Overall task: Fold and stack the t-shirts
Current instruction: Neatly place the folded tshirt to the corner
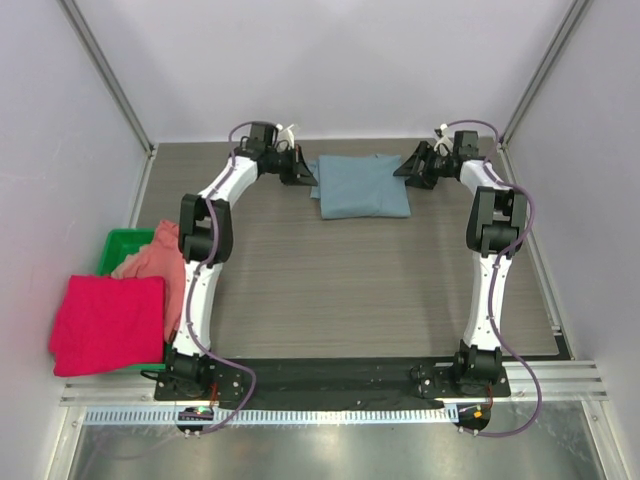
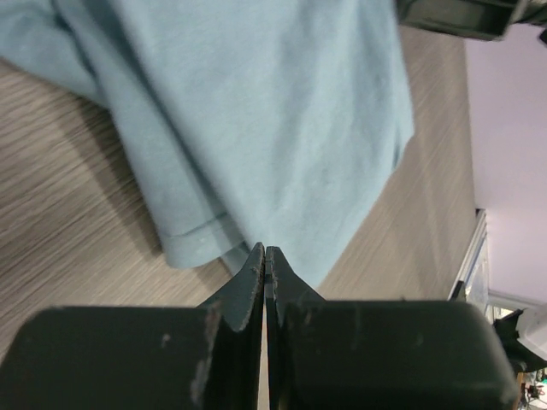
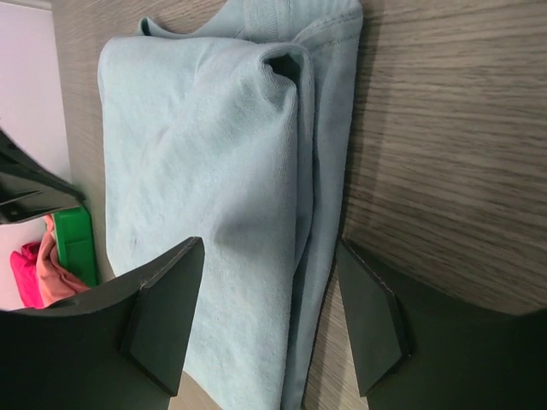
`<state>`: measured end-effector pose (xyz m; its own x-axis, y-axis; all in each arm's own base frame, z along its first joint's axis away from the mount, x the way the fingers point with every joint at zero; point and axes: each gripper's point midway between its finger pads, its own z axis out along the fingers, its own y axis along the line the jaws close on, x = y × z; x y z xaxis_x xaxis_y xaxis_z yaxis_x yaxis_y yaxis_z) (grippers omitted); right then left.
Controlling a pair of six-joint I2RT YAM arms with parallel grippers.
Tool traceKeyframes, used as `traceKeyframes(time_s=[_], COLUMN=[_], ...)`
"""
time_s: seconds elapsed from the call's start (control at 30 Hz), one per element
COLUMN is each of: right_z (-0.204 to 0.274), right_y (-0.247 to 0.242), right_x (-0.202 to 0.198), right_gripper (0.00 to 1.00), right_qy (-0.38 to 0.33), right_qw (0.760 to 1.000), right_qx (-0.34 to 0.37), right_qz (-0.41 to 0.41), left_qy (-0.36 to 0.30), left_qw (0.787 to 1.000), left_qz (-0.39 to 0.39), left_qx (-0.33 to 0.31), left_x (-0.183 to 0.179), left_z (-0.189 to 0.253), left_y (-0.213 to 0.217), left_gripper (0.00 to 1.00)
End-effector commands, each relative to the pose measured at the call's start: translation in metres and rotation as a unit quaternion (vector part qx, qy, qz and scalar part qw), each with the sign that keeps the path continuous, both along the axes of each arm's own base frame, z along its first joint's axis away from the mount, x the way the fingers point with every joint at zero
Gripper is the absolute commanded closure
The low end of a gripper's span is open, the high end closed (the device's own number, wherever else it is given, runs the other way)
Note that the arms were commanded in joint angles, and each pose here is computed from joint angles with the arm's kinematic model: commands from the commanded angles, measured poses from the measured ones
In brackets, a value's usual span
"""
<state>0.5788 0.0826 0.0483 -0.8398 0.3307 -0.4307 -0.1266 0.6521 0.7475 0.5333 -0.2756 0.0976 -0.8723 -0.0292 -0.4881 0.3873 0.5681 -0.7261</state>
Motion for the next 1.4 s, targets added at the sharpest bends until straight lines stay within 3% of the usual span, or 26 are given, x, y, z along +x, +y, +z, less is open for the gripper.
traceKeyframes(time_s=[0.0, 0.53, 0.87, 0.97, 1.2, 1.37], right_z=[-0.019, -0.055, -0.062, -0.063, -0.036, 0.006], right_y=[0.006, 0.036, 0.035, 0.038, 0.026, -0.006], right_x=[-0.001, -0.017, -0.015, -0.016, -0.009, -0.002], right_gripper=[0.30, 0.32, 0.37, 0.45, 0.99, 0.99], right_qy=[0.019, 0.066, 0.072, 0.073, 0.024, -0.031], right_qw=[1.000, 0.998, 0.997, 0.997, 0.994, 0.986], right_qx=[0.001, -0.001, -0.023, -0.032, -0.107, -0.159], right_qz=[0.006, 0.020, 0.007, 0.009, 0.029, 0.032], left_qy=[-0.006, 0.005, 0.000, 0.012, -0.005, -0.018], left_qw=[1.000, 0.997, 0.998, 0.998, 0.997, 0.997], left_qz=[0.003, 0.011, -0.019, -0.023, -0.030, -0.027], left_qx=[0.020, 0.082, 0.054, 0.055, 0.069, 0.067], left_x=[0.005, 0.011, -0.002, -0.009, -0.011, -0.016], left_z=[-0.007, -0.061, -0.048, -0.053, -0.043, -0.014], left_y=[0.006, 0.012, -0.025, -0.026, -0.022, -0.005], left_gripper=[1.00, 1.00, 1.00, 1.00, 1.00, 1.00])
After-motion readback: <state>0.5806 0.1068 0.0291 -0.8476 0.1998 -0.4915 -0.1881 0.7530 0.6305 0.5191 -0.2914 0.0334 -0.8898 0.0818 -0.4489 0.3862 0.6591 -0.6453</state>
